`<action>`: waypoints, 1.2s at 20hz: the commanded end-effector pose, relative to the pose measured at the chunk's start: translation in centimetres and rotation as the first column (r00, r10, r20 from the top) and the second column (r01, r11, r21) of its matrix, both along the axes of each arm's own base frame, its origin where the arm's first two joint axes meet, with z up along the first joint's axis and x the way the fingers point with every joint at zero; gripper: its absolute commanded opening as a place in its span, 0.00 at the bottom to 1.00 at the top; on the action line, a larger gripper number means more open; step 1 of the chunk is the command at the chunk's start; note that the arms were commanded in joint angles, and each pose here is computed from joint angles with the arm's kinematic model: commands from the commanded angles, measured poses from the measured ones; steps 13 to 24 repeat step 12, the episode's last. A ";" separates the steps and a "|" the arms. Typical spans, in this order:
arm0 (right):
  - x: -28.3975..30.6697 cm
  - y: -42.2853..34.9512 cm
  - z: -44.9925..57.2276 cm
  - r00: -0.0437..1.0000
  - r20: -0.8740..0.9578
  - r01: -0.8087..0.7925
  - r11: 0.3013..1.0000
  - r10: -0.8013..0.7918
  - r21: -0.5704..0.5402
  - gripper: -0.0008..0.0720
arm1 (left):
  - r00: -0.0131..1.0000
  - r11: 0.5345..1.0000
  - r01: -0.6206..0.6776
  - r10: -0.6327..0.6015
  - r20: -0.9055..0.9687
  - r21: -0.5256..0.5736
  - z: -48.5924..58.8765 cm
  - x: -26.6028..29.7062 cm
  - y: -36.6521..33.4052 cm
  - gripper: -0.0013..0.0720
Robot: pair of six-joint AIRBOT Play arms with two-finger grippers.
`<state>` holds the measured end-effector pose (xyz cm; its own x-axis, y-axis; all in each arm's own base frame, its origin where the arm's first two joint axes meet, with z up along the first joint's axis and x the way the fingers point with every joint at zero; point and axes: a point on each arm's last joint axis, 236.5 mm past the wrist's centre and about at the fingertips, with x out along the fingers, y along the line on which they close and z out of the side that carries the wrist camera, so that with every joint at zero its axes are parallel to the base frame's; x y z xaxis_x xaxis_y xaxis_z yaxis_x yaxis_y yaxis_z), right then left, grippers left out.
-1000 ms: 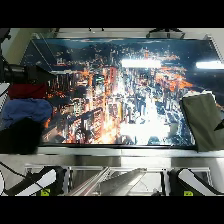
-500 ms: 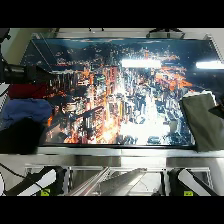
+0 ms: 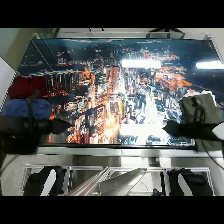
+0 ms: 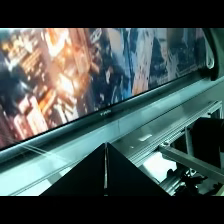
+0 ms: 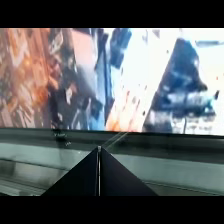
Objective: Fold the shirts.
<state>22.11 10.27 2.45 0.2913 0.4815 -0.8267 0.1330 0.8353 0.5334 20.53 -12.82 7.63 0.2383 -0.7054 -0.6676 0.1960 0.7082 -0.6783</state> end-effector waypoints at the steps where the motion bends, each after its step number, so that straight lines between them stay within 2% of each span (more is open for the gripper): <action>1: -3.6 1.9 -3.5 0.996 -0.019 -0.086 0.996 0.086 0.003 0.04 | 0.996 0.999 -0.035 0.034 -0.085 -0.013 -5.3 -4.5 -1.0 0.04; 6: -6.3 2.5 -3.8 0.982 -0.113 -0.151 0.988 0.153 0.030 0.04 | 0.996 0.999 -0.045 0.044 -0.083 -0.012 -6.3 -5.9 -1.4 0.04; 24: -6.3 2.5 -3.8 0.982 -0.112 -0.150 0.988 0.153 0.030 0.04 | 0.997 0.998 -0.066 0.065 -0.046 -0.007 -5.5 -6.1 -1.4 0.04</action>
